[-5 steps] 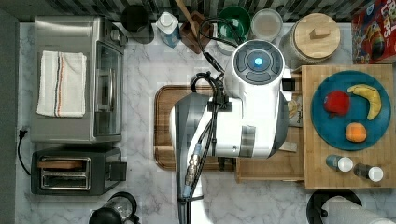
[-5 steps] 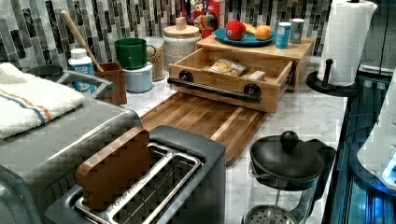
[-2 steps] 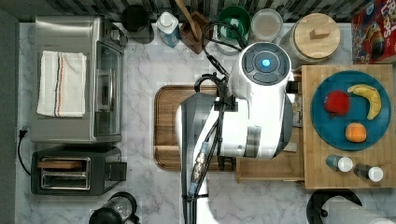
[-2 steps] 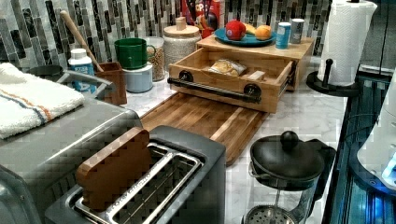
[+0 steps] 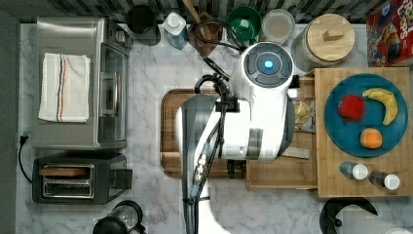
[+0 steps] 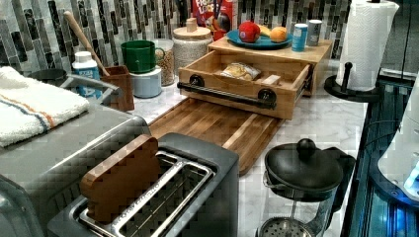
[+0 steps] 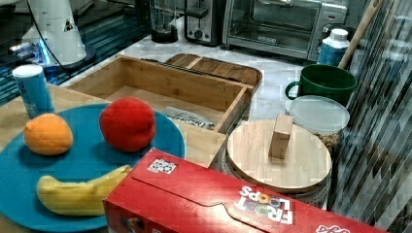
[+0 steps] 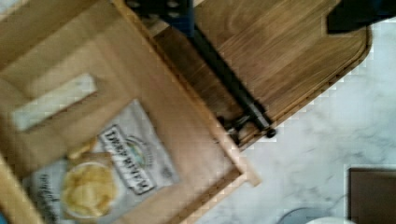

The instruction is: Close the drawer.

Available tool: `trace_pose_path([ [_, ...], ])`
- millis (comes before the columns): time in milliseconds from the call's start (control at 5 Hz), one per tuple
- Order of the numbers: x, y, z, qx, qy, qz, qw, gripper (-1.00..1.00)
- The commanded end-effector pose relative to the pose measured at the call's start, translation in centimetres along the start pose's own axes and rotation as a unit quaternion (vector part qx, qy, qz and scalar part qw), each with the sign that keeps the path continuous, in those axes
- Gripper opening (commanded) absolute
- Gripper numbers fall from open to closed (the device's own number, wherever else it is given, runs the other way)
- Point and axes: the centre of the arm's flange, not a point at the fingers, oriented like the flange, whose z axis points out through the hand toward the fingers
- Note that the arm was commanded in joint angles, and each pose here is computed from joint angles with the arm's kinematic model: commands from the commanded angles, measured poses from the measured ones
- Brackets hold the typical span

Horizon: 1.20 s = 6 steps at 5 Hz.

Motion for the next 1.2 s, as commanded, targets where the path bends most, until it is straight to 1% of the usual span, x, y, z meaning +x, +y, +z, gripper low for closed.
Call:
trace_pose_path([
  [200, -8.7, -8.1, 4.4, 0.002, -0.036, -0.168, 0.985, -1.0],
  [400, -9.8, -7.9, 7.5, 0.003, -0.026, -0.208, 0.978, -1.0],
  [600, -10.3, -7.1, 11.0, -0.005, -0.02, -0.249, 0.968, -1.0],
  [800, -10.7, -6.4, 14.2, -0.025, -0.011, -0.292, 0.956, -1.0],
  [1000, -10.2, -5.0, 17.0, -0.037, 0.001, -0.322, 0.946, -1.0],
  [1200, -8.9, -3.8, 18.0, -0.049, 0.006, -0.341, 0.939, -1.0],
])
